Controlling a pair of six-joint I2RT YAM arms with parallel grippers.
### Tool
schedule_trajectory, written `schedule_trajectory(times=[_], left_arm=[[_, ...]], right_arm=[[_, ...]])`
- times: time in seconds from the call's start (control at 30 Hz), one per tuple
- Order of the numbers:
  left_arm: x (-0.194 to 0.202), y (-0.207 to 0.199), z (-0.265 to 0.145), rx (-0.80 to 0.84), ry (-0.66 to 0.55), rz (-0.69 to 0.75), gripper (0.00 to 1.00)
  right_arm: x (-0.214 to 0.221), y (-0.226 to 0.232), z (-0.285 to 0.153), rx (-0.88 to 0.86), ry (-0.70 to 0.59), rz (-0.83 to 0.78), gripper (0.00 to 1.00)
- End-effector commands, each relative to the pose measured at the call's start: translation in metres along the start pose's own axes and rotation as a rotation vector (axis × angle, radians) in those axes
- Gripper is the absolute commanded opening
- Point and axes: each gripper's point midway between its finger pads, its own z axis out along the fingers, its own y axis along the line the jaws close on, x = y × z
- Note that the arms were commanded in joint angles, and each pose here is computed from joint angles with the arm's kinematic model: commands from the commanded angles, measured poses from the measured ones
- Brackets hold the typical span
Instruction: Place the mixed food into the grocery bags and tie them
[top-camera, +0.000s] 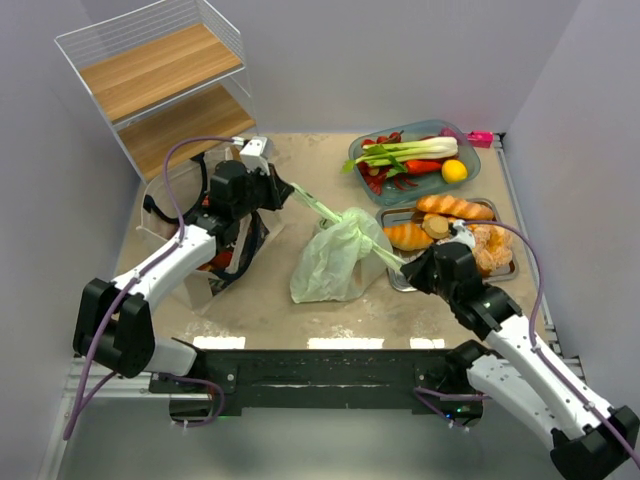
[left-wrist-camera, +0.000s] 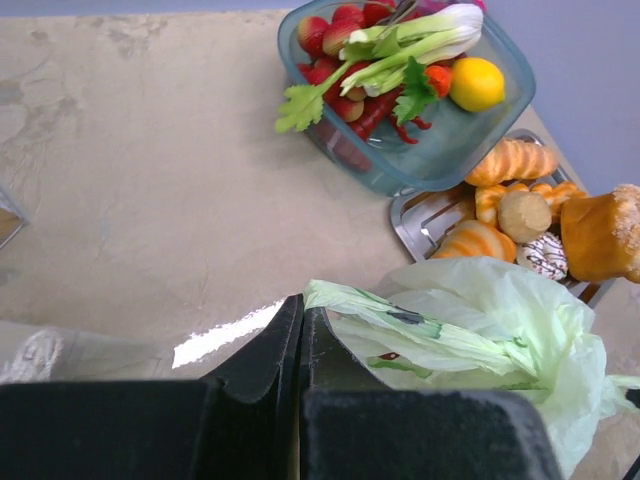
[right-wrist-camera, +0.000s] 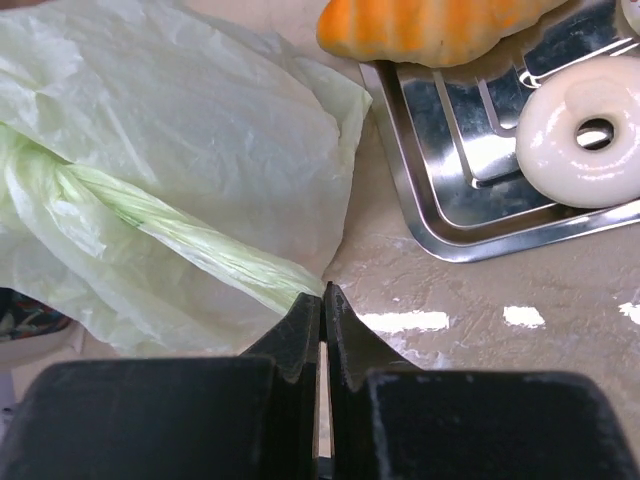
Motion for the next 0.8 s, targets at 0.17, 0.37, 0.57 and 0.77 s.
schedule_trajectory(times=[0.17, 0.37, 0.57, 0.77], left_arm=[[-0.054, 0.07, -0.011, -0.308, -0.157, 0.058, 0.0], [-0.059, 0.08, -0.014, -0.353, -0.169, 0.073, 0.0], [-0.062, 0.082, -0.014, -0.352, -0.162, 0.07, 0.0], [-0.069, 0.091, -0.016, -0.369, -0.173, 0.069, 0.0]], right_arm=[[0.007, -0.062, -0.019, 0.238, -0.061, 0.095, 0.0], [0.002, -0.068, -0.022, 0.267, -0.098, 0.13, 0.0], [-0.004, -0.076, -0.027, 0.299, -0.146, 0.171, 0.0], [-0.008, -0.082, -0.032, 0.323, -0.184, 0.217, 0.0]])
